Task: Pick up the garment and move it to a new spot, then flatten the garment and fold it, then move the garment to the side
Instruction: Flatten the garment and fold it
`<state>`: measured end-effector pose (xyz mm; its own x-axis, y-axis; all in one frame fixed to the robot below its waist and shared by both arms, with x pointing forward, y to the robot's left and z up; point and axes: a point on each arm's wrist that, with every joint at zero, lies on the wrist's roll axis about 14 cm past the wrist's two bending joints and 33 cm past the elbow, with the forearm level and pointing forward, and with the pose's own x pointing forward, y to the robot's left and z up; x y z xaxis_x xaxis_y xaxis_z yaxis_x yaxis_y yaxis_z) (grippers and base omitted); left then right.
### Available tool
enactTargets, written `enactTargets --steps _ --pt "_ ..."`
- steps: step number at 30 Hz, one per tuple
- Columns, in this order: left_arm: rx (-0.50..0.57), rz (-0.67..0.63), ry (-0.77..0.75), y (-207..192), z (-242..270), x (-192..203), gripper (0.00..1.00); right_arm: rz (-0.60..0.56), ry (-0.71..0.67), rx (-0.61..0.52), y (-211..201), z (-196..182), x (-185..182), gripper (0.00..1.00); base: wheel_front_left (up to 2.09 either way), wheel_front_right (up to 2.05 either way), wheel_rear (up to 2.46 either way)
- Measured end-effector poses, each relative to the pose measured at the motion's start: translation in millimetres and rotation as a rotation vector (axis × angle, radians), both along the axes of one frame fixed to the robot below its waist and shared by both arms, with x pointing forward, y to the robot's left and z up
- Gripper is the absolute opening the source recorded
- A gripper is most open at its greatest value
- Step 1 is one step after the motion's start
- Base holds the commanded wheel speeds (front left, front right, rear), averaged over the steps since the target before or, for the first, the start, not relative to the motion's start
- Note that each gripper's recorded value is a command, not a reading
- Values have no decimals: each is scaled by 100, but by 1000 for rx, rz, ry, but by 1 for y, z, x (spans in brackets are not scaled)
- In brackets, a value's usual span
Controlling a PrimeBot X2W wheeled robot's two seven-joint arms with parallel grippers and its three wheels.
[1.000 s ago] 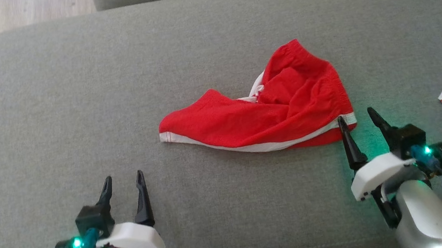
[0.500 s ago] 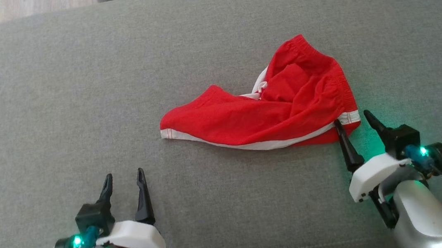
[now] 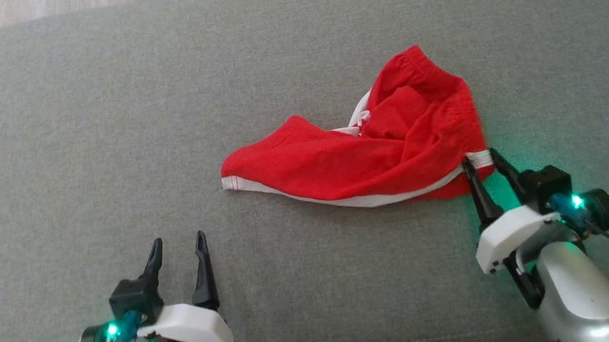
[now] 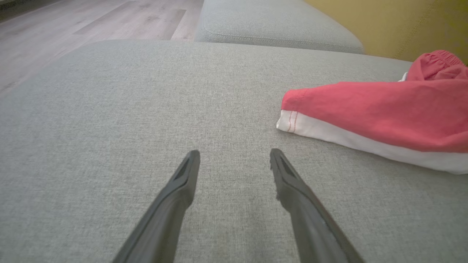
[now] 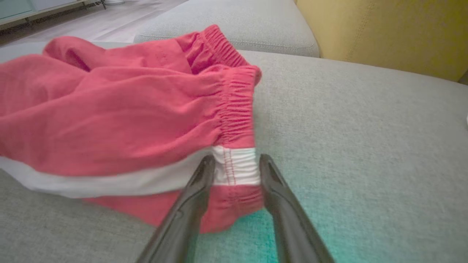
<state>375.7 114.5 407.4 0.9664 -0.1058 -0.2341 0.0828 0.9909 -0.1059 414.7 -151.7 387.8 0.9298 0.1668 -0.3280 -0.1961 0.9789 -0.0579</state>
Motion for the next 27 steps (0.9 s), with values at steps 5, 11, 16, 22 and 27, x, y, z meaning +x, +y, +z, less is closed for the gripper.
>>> enactTargets --steps 5,11,16,22,27 --pt "-1 -3 0 -1 0 1 100 19 -10 -3 5 3 3 31 0 0 0" --pt "-16 -23 6 -9 -2 3 100 17 -23 -2 3 8 0 2 0 0 0" --pt "-24 -55 4 -19 -2 9 100 -6 -16 7 -4 6 -2 0 0 0 0" --pt "-65 -134 5 -39 -2 19 100 -24 -3 13 -10 1 -3 0 0 0 0" --pt "-114 -193 10 -53 -3 32 100 -40 -17 3 -18 4 4 0 0 0 0"
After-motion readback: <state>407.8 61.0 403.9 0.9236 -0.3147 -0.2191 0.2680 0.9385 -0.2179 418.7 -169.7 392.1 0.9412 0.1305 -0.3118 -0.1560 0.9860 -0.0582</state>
